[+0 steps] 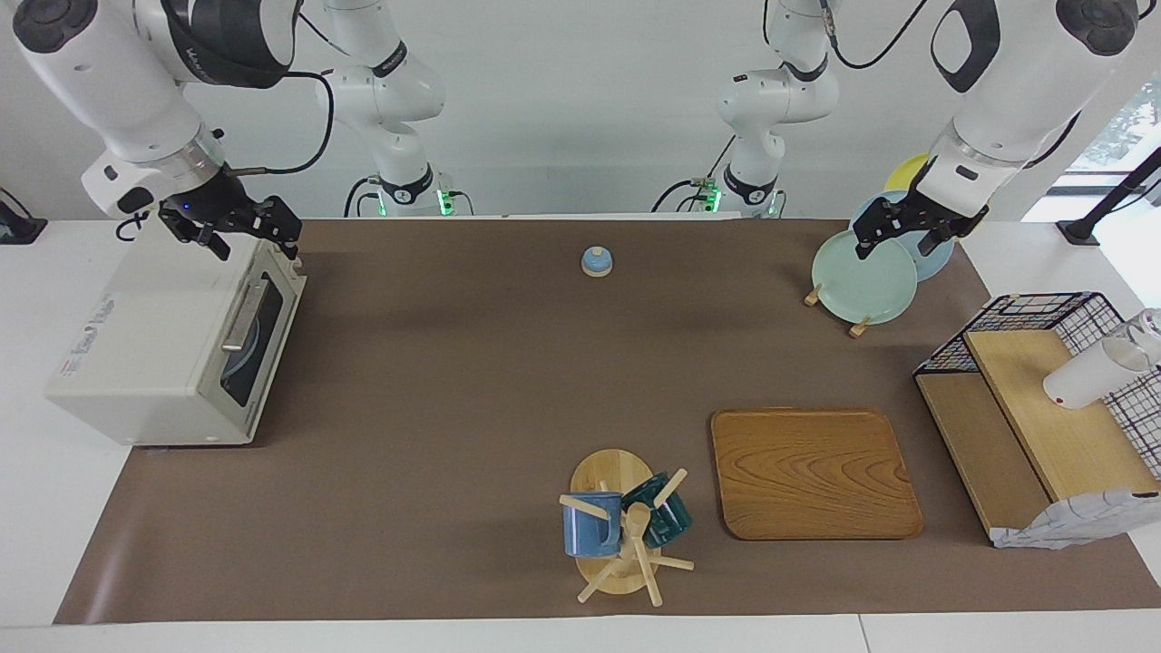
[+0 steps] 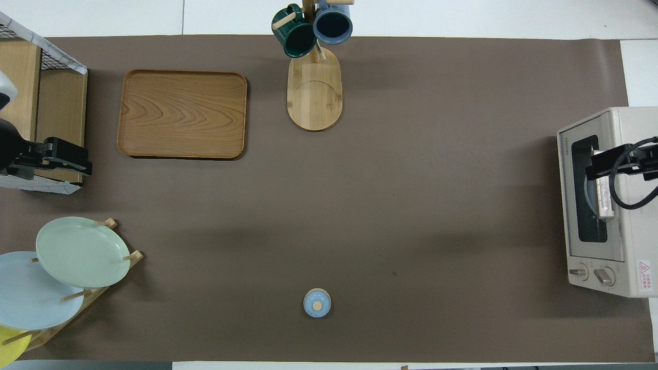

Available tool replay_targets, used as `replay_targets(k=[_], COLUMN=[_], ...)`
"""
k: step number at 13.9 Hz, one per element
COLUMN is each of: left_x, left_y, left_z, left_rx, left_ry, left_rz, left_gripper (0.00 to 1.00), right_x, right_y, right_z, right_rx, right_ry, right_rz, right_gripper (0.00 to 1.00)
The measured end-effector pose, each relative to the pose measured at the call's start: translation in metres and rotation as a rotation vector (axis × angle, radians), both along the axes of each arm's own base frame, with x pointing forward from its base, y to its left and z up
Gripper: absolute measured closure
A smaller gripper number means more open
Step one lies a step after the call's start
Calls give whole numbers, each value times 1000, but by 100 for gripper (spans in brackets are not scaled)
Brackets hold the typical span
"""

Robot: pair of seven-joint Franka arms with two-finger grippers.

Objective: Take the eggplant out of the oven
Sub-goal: 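Reach the right gripper to the toaster oven door handle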

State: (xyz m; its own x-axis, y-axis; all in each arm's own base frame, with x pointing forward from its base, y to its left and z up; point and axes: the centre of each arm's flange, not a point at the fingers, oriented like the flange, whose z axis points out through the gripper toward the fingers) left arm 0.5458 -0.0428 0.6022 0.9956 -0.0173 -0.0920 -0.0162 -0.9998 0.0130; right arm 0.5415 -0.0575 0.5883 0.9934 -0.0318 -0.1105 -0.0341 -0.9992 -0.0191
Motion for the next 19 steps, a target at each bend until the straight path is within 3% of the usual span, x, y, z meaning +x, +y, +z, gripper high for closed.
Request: replay_targets(k=[14, 16, 17, 19], left_x=[0, 0, 0, 0], left_y=[0, 0, 0, 0], left_z=[0, 0, 0, 0], left_rx=[0, 0, 0, 0], left_ry=[0, 0, 0, 0], left_rz=[0, 0, 0, 0], left_gripper=[0, 0, 0, 0], right_x=[-4, 0, 3, 5], right_y=[-4, -5, -6, -7], right_z=[2, 4, 6, 2], right_rx=[3, 6, 7, 8], right_ry=[3, -29, -55, -74], right_rz=[10, 79, 132, 199], right_gripper=[0, 16, 32, 52])
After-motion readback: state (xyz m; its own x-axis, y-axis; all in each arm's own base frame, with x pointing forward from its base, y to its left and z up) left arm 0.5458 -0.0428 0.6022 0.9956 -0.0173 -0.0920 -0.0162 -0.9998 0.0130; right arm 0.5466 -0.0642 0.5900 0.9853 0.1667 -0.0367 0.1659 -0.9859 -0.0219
